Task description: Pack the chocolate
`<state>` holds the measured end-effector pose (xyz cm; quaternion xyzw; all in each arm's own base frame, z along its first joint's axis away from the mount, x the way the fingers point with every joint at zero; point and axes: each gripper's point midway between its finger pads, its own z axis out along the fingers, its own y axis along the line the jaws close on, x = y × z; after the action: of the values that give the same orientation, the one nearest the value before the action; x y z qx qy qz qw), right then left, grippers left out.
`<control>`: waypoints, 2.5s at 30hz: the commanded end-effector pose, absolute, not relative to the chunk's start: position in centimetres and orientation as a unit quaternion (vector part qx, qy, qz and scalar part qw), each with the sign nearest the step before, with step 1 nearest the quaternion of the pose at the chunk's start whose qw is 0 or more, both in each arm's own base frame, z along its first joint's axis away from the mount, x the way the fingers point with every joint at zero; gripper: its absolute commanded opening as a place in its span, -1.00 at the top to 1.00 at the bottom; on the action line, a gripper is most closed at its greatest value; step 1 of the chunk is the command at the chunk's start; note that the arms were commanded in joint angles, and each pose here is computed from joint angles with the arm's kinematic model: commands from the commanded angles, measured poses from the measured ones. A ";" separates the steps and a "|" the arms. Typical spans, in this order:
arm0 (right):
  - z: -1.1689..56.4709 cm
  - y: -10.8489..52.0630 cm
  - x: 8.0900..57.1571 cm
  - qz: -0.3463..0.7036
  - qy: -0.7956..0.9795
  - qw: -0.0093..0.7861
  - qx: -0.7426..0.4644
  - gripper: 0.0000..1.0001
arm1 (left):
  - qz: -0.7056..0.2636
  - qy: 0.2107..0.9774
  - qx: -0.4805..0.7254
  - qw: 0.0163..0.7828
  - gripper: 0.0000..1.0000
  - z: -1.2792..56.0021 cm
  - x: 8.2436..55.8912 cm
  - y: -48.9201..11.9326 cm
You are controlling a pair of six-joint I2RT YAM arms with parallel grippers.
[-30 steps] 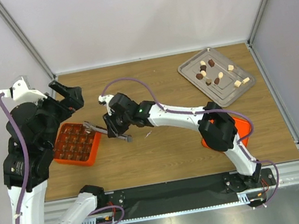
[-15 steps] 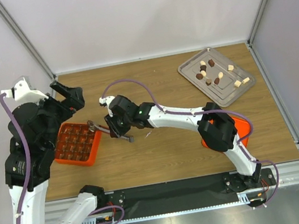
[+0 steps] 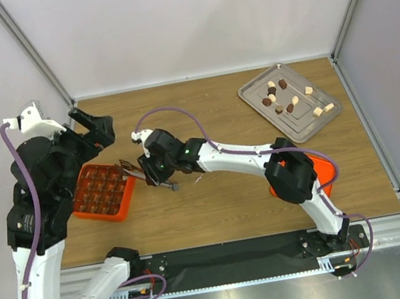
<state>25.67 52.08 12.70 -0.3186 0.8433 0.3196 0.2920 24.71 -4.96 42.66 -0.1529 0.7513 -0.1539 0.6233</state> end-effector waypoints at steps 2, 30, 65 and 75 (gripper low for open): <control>21.4 51.5 27.4 0.342 0.813 0.370 -0.292 0.17 | -0.181 0.736 -0.137 0.638 -0.99 45.0 24.0 -5.6; 17.4 3.3 37.3 0.032 0.912 0.379 0.156 0.10 | -0.259 0.819 -0.059 0.509 -0.99 33.0 27.0 -12.0; 9.5 5.1 42.2 0.077 0.929 0.329 0.153 0.07 | -0.234 0.819 -0.066 0.519 -0.99 32.7 28.4 -11.4; 10.3 4.7 41.3 0.065 0.932 0.318 0.160 0.10 | -0.236 0.814 -0.068 0.526 -1.00 33.5 28.4 -11.3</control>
<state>40.71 4.70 8.22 0.1536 0.9389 0.0655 0.3010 27.89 -11.53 30.98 -0.0694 0.8352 -0.2313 0.4940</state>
